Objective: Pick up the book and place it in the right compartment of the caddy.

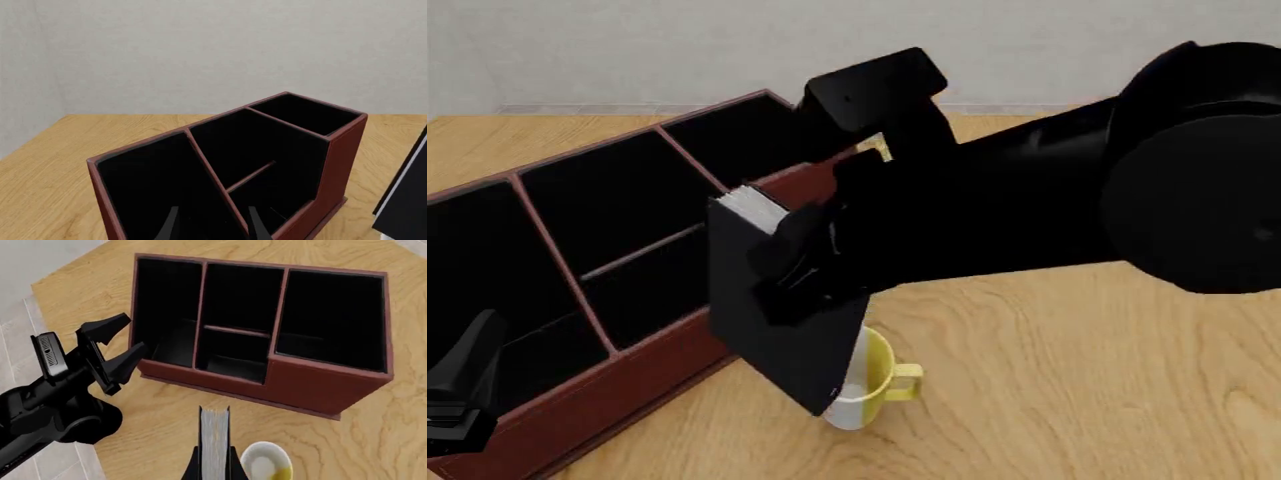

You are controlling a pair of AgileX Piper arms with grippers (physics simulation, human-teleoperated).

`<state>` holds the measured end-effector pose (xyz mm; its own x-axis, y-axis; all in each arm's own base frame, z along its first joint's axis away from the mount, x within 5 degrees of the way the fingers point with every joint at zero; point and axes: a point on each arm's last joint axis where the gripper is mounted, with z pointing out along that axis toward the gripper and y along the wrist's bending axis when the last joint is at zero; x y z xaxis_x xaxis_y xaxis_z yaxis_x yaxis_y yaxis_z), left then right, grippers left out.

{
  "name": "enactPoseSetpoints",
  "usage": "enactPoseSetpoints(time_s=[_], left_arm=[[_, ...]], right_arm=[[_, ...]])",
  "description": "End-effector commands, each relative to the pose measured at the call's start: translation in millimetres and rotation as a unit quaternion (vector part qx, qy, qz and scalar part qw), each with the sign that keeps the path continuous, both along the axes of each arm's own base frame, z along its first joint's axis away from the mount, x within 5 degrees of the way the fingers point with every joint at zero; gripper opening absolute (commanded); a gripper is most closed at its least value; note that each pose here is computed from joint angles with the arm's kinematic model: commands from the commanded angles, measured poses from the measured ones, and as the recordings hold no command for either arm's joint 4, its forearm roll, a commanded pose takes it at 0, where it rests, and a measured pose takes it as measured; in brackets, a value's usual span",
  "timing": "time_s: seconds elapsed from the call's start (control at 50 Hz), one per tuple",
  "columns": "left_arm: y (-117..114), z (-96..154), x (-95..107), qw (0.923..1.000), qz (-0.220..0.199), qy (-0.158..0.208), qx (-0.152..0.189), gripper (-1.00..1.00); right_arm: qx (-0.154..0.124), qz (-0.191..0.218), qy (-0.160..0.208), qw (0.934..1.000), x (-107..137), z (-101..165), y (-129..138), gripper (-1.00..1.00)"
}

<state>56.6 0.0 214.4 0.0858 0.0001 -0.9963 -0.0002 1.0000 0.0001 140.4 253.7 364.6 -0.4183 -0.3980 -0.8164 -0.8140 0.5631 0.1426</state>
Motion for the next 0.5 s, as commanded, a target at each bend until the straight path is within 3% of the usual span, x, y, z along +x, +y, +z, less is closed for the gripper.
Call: enactPoseSetpoints(time_s=[0.02,0.12,0.5], left_arm=[[0.0,0.0,0.0,1.0000,0.000,0.000,0.000,1.00],[0.0,0.0,0.0,1.0000,0.000,0.000,0.000,1.00],[0.0,0.0,0.0,1.0000,0.000,0.000,0.000,1.00]], right_arm=[[0.027,-0.030,-0.032,0.9987,2.6,36.8,-37.6,-1.00],[0.025,-0.033,-0.062,0.9972,4.0,53.7,-51.6,-1.00],[0.028,-0.055,-0.117,0.9912,1.8,107.7,-87.6,-1.00]])
